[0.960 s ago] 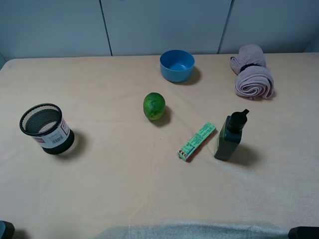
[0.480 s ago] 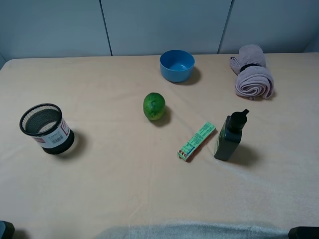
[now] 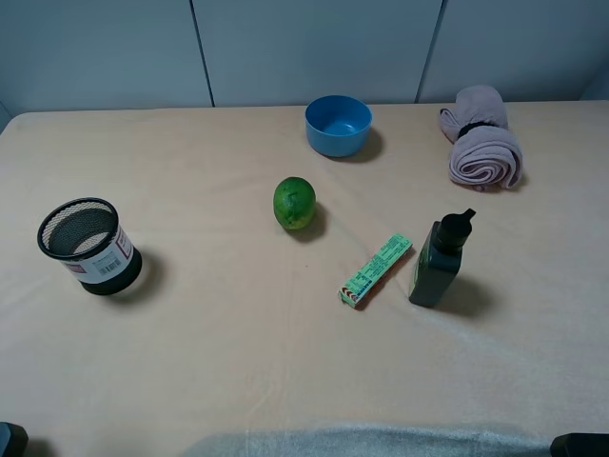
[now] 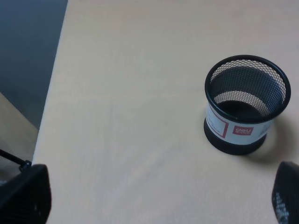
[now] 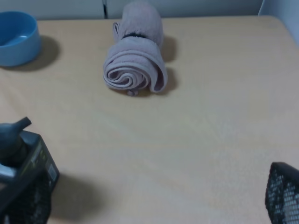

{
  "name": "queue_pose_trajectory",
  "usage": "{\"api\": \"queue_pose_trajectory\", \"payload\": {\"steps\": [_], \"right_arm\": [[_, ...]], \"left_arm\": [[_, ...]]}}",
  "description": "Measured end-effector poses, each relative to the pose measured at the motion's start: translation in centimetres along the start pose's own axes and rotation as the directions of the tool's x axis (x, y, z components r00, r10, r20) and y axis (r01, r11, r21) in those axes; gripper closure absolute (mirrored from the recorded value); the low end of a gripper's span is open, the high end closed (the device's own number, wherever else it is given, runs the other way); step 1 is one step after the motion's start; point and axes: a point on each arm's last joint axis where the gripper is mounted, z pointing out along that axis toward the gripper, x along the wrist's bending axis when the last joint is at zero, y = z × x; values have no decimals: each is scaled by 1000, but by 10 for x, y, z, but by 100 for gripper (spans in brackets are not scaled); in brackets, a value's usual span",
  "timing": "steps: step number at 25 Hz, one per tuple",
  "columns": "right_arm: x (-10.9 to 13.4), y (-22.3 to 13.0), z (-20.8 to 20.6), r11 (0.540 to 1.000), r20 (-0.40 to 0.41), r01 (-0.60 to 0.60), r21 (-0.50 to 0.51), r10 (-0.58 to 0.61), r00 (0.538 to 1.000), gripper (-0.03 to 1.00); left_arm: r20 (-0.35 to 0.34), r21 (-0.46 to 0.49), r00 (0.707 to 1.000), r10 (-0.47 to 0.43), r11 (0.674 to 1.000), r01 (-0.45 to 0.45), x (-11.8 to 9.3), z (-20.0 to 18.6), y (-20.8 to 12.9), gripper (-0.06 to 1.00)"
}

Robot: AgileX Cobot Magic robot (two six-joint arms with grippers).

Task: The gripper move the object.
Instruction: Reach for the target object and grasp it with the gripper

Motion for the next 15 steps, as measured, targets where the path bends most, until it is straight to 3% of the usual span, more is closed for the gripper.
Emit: {"api": "queue_pose_trajectory", "payload": {"steps": [15], "right_arm": [[2,105,58,965,-5,0,263,1,1000,28]], "left_arm": [[0,0,1000,0,1000,0,0,0,0,1]]}}
